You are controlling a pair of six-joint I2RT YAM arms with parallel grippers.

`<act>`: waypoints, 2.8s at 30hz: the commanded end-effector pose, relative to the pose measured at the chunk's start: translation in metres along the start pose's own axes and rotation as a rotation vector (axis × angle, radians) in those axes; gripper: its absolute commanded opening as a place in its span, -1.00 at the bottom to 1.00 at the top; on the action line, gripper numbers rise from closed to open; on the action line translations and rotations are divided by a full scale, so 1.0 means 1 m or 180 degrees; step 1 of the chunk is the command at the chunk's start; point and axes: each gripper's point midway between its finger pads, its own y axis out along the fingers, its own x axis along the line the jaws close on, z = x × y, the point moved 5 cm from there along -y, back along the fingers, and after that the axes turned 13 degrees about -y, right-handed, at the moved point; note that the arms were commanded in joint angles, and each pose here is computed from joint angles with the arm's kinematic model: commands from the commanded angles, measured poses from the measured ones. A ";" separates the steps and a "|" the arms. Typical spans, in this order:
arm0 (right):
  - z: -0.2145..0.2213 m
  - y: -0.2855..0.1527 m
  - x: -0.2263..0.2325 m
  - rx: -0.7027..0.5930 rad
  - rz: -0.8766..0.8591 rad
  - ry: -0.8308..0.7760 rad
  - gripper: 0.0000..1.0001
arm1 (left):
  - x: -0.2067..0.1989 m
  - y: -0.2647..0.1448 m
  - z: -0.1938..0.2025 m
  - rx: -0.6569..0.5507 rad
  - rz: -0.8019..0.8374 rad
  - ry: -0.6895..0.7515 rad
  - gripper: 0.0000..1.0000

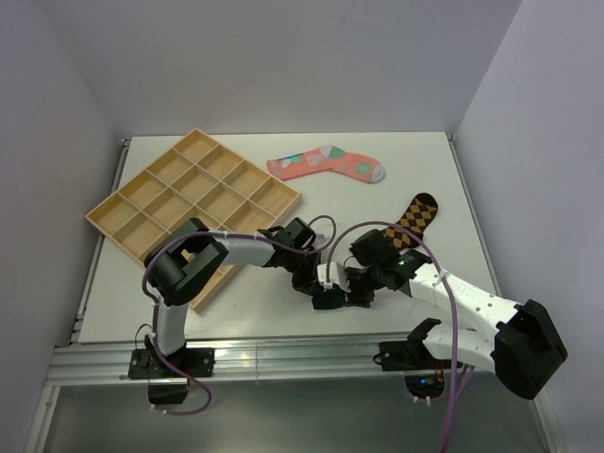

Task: Roll the socks
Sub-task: Roll the sock at the center of the board.

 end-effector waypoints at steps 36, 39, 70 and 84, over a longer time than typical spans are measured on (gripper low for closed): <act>0.020 0.038 0.012 0.0373 -0.0064 0.0061 -0.65 | 0.008 -0.005 -0.010 -0.0146 0.0423 -0.0385 -0.99; 0.019 0.032 0.010 0.0267 -0.0422 0.0231 -0.65 | 0.003 -0.010 -0.012 -0.0341 0.0525 -0.0418 -0.96; 0.034 0.042 -0.034 0.0179 -0.2200 0.1606 -0.63 | -0.018 -0.046 0.010 -0.3007 0.0623 0.0898 -0.26; 0.039 0.052 -0.045 0.0239 -0.2277 0.1711 -0.64 | -0.034 -0.023 0.043 -0.2445 0.1236 0.2348 -0.28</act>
